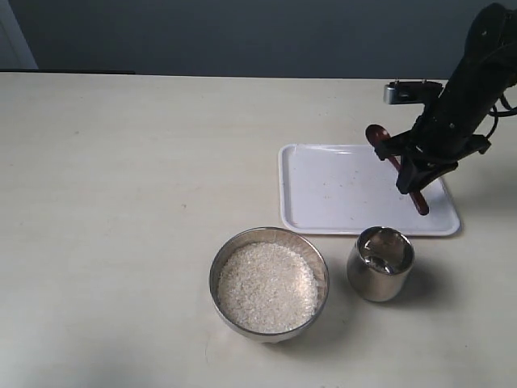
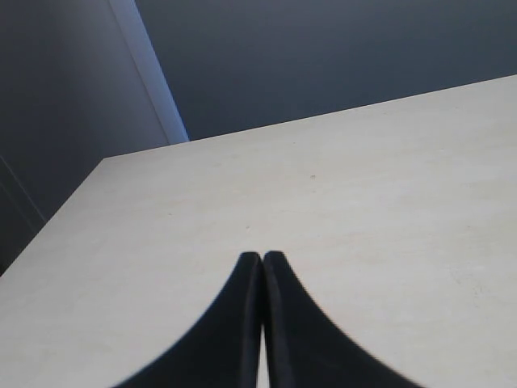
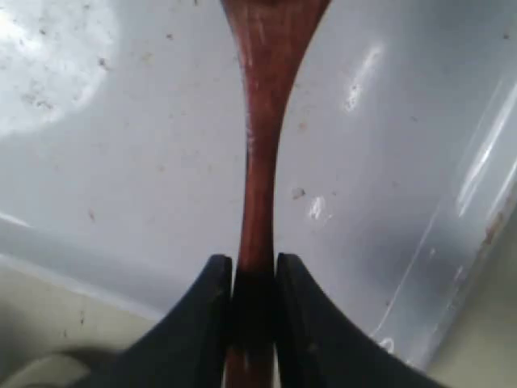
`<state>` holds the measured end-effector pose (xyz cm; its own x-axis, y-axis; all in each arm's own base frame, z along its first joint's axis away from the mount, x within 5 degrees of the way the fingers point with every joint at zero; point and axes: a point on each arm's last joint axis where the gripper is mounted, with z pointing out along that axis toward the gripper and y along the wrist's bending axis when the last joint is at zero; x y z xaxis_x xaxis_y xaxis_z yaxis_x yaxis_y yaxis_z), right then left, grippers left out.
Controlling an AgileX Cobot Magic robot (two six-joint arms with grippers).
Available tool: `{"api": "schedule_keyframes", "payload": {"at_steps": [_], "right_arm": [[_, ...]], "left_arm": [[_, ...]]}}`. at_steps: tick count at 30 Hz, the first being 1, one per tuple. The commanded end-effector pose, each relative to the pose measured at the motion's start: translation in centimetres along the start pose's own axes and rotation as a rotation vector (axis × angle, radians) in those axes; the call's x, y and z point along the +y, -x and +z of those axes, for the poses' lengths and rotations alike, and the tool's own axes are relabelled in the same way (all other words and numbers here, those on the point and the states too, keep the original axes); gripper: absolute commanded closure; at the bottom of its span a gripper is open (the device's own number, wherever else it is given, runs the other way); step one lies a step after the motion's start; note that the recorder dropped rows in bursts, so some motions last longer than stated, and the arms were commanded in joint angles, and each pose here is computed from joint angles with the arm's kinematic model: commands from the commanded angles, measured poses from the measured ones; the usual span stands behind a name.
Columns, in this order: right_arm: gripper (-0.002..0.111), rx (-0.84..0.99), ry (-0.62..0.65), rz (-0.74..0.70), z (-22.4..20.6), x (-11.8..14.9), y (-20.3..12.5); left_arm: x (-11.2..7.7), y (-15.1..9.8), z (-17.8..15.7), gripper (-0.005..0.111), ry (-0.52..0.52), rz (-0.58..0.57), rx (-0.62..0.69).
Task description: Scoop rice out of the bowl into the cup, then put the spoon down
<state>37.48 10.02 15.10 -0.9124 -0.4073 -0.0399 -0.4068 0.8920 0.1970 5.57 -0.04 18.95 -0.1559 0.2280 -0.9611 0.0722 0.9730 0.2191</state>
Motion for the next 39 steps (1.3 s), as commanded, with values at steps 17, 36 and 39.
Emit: {"api": "schedule_keyframes", "payload": {"at_steps": [17,36,39], "right_arm": [[0.068,0.105,0.029,0.009,2.9,-1.0,1.0],[0.107,-0.332,-0.101,-0.06,-13.3,1.7,2.7],[0.108,-0.48,-0.103,-0.07,-17.5,3.2,1.0]], "left_arm": [[0.0,0.2,-0.1,0.106,0.003,-0.009,-0.02],[0.0,0.2,-0.1,0.106,0.003,-0.009,-0.02],[0.0,0.2,-0.1,0.106,0.003,-0.009,-0.02]]}}
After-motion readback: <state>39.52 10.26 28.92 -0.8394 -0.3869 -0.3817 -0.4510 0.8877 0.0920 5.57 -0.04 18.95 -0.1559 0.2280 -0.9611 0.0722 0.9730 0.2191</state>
